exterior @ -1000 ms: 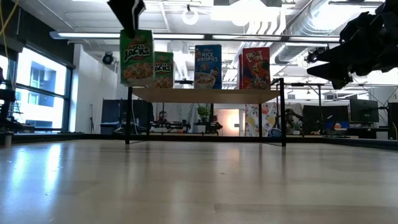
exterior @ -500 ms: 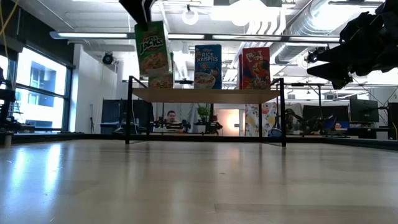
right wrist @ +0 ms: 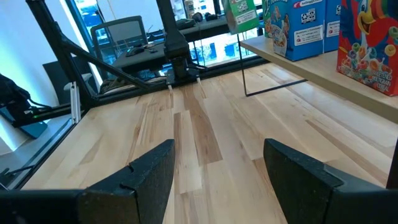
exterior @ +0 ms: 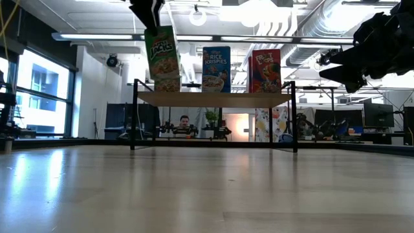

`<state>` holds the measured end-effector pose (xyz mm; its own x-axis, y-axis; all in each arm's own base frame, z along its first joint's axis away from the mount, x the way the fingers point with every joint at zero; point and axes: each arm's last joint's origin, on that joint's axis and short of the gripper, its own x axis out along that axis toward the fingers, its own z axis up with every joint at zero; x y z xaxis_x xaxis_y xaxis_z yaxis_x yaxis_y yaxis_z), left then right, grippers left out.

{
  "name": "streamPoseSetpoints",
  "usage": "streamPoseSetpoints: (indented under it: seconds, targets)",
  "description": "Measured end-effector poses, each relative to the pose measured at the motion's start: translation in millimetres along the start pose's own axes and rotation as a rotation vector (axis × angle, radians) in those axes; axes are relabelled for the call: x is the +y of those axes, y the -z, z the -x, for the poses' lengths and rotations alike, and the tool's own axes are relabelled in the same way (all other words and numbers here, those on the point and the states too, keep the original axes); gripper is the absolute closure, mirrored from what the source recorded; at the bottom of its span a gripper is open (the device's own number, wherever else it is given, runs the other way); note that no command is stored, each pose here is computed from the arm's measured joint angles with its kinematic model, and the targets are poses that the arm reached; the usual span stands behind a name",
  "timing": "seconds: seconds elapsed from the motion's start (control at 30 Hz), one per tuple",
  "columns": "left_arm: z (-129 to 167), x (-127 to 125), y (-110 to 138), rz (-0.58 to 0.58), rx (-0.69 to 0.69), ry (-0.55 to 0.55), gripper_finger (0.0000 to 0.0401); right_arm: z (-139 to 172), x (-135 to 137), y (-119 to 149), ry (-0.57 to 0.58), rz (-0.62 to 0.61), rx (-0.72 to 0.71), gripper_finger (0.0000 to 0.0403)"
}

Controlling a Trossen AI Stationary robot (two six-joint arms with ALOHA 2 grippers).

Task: Stack cereal on shelf
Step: Put the green cereal box on the shelf

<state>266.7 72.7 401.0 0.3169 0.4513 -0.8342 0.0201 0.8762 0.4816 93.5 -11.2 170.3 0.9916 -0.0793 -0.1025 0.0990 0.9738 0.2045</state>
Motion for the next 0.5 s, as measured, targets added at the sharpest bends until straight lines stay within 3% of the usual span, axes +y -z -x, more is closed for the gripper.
streamPoseSetpoints:
  seconds: [0.5]
  targets:
    - [-18,18,0,0.023,0.021,-0.003,0.0247,0,0,0,0.000,0.000,0.000,0.0164]
